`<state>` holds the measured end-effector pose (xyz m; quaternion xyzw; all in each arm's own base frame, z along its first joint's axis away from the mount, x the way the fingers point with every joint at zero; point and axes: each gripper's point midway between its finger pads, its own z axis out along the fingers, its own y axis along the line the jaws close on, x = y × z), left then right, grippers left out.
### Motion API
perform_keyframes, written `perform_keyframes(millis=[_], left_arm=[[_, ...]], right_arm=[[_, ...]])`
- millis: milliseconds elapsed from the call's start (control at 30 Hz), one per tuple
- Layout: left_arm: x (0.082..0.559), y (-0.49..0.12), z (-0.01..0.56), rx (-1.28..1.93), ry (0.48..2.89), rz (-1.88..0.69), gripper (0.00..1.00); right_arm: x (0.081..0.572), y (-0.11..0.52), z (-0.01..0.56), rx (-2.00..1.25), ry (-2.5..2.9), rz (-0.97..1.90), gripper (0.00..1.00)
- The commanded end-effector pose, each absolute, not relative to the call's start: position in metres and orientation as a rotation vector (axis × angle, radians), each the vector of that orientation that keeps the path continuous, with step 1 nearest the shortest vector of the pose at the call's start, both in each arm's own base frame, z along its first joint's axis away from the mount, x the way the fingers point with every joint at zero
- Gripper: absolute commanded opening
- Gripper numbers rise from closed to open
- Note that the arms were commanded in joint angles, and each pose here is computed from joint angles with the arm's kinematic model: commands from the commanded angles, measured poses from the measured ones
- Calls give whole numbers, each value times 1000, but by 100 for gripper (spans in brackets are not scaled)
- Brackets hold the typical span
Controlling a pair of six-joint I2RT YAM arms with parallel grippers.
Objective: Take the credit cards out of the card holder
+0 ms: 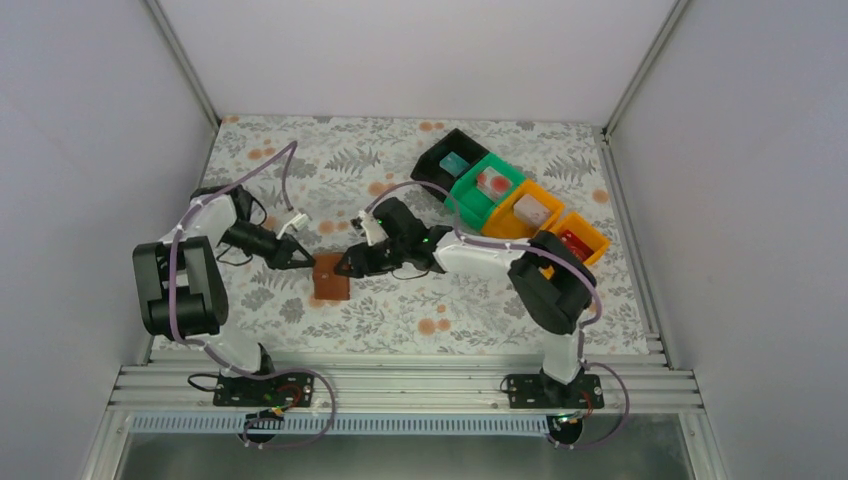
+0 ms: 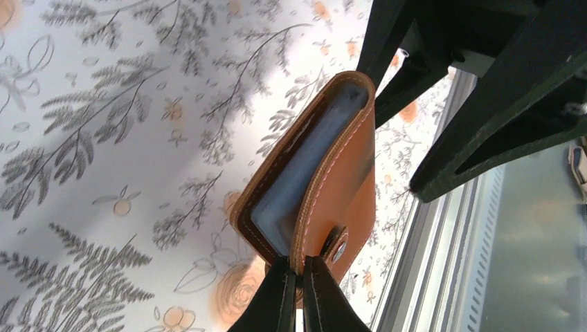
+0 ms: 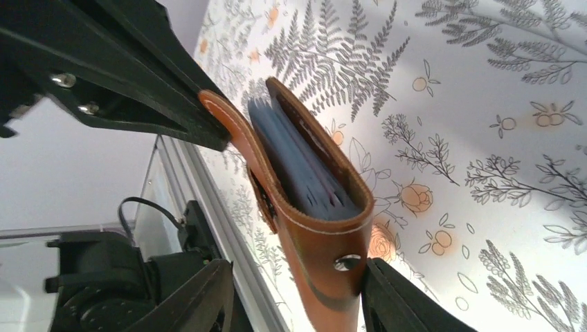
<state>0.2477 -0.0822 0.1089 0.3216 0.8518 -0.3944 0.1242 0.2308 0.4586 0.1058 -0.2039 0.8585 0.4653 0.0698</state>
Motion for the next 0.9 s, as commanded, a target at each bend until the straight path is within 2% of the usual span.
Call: perform_keyframes(millis=[0, 67, 367, 633, 867], left_arm=[[254, -95, 135, 1004, 2304, -1169, 2], [256, -98, 146, 996, 2263, -1184, 2], [248, -112, 185, 1063, 2124, -1158, 2], [247, -118, 232, 1155, 2030, -990, 2], [244, -139, 259, 1144, 1963, -1066, 2]], right_arm=[[241, 449, 153, -725, 2335, 1446, 51], [247, 442, 158, -730, 2306, 1425, 56], [262, 416, 191, -807, 2126, 1366, 98], [251, 415, 246, -1024, 1871, 1364, 99], [254, 424, 244, -1102, 1847, 1374, 92]])
